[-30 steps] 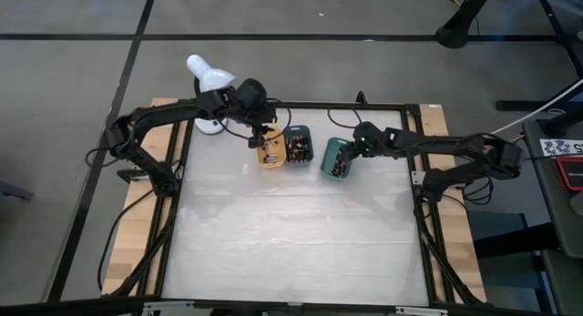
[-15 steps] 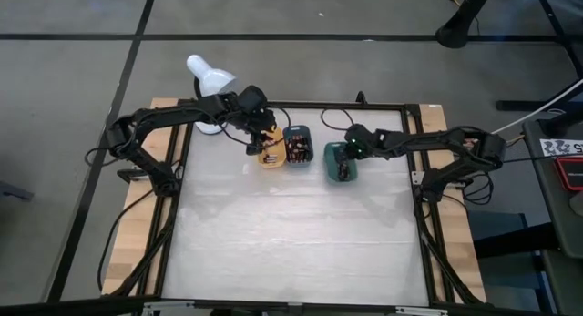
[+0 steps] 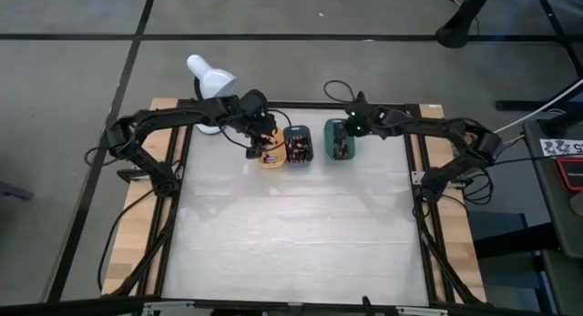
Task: Sort batteries
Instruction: Adjust the green bin
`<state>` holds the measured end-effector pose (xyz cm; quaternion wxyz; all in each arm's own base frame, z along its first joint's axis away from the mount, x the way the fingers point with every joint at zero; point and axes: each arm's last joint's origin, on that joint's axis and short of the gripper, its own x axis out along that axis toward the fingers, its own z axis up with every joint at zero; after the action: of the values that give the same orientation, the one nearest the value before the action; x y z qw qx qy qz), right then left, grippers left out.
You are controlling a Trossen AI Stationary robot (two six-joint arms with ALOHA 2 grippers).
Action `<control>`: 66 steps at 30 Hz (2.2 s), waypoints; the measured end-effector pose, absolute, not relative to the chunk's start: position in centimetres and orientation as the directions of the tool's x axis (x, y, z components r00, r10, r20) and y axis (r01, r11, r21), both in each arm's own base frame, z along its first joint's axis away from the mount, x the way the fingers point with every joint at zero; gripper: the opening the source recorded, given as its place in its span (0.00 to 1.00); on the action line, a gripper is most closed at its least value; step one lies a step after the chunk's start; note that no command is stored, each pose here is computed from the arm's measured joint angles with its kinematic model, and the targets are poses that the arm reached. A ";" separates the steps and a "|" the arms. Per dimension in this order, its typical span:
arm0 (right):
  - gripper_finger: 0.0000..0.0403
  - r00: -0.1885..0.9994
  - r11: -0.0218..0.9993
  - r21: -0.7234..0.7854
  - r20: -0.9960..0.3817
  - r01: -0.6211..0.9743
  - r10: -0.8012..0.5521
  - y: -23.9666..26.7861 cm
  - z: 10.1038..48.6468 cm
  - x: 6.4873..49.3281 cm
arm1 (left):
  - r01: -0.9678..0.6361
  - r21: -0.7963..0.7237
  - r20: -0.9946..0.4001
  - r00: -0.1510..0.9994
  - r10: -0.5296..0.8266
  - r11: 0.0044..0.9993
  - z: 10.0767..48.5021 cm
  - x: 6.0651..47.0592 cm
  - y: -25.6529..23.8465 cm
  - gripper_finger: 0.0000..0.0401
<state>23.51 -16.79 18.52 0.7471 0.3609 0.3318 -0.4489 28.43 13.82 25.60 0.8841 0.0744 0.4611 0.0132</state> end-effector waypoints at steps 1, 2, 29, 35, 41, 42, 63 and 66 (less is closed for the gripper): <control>0.01 0.382 0.350 0.244 -0.829 0.904 -0.408 -17.1 18.3 23.8 | 0.050 0.144 -0.814 0.574 0.090 0.988 25.6 28.5 13.7 0.28; 0.01 0.392 0.360 0.254 -0.834 0.898 -0.387 -17.3 18.0 24.2 | 0.053 0.143 -0.814 0.574 0.087 0.988 25.6 28.5 13.6 0.28; 0.05 0.250 0.285 0.167 -0.924 0.944 -0.288 -20.4 15.2 28.5 | 0.068 0.156 -0.792 0.604 0.083 0.985 27.7 27.5 11.9 0.28; 0.15 0.277 0.321 0.193 -0.931 0.927 -0.239 -20.3 14.9 28.5 | 0.070 0.157 -0.792 0.605 0.084 0.985 27.7 27.5 11.9 0.28; 0.28 0.305 0.328 0.225 -0.928 0.918 -0.216 -20.2 15.0 28.7 | 0.067 0.155 -0.792 0.605 0.084 0.986 27.7 27.5 11.9 0.28; 0.31 0.318 0.332 0.239 -0.926 0.912 -0.206 -20.2 15.0 28.7 | 0.067 0.155 -0.792 0.605 0.084 0.986 27.7 27.5 11.9 0.28; 0.43 0.415 0.385 0.321 -0.890 0.865 -0.191 -20.1 16.7 28.9 | 0.067 0.152 -0.796 0.599 0.082 0.986 27.6 27.5 11.9 0.28; 0.43 0.429 0.396 0.326 -0.879 0.859 -0.207 -19.9 17.8 28.6 | 0.067 0.152 -0.797 0.599 0.082 0.986 27.6 27.5 11.9 0.28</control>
<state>28.60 -19.92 17.77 0.7369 0.4140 0.3935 -0.3616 27.46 11.85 27.63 0.8903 0.0832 0.4477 0.0042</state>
